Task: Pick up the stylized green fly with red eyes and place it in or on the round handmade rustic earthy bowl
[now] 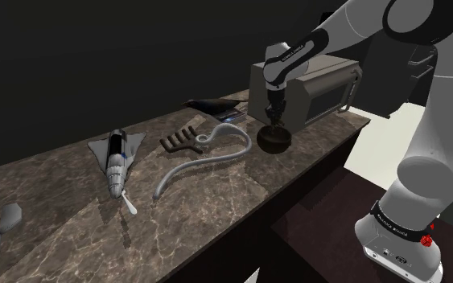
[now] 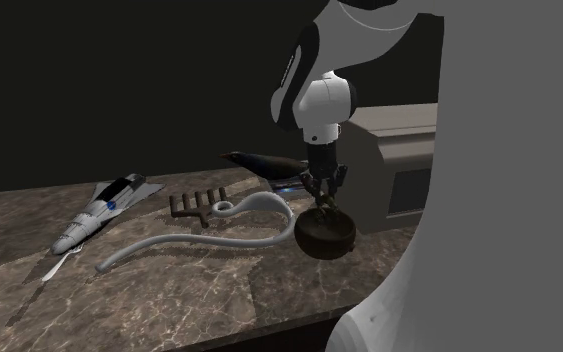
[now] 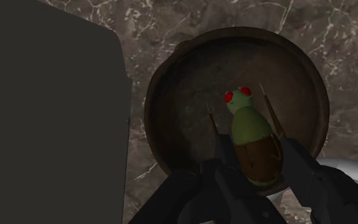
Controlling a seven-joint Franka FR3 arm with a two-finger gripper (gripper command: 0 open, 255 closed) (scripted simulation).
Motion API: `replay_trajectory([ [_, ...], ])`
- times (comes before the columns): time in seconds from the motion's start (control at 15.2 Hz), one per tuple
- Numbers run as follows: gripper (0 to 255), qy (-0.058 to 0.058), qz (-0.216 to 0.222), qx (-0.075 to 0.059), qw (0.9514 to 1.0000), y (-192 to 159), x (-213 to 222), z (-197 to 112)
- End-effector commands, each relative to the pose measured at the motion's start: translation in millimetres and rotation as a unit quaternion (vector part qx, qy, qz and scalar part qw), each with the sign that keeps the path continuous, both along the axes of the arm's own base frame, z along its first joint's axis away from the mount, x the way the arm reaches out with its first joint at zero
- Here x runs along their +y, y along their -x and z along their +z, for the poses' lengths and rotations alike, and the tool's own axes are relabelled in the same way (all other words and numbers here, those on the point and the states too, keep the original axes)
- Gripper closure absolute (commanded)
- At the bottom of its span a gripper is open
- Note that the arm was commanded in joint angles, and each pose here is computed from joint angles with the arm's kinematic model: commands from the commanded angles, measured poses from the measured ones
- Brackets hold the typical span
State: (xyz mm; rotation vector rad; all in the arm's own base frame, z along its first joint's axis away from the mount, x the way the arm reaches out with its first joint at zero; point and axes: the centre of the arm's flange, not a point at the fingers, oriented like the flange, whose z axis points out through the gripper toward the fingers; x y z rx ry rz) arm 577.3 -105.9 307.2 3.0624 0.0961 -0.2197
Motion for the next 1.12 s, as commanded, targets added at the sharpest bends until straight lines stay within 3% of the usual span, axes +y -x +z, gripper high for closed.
replay_trajectory([
  [0.0, 0, 0.0, 0.0, 0.0, 1.0, 0, 0, 0],
  [0.33, 0, 0.0, 0.0, 0.0, 1.0, 0, 0, 0],
  [0.59, 0, 0.0, 0.0, 0.0, 1.0, -7, 4, 49],
  [1.06, 0, 0.0, 0.0, 0.0, 1.0, -7, 4, 49],
])
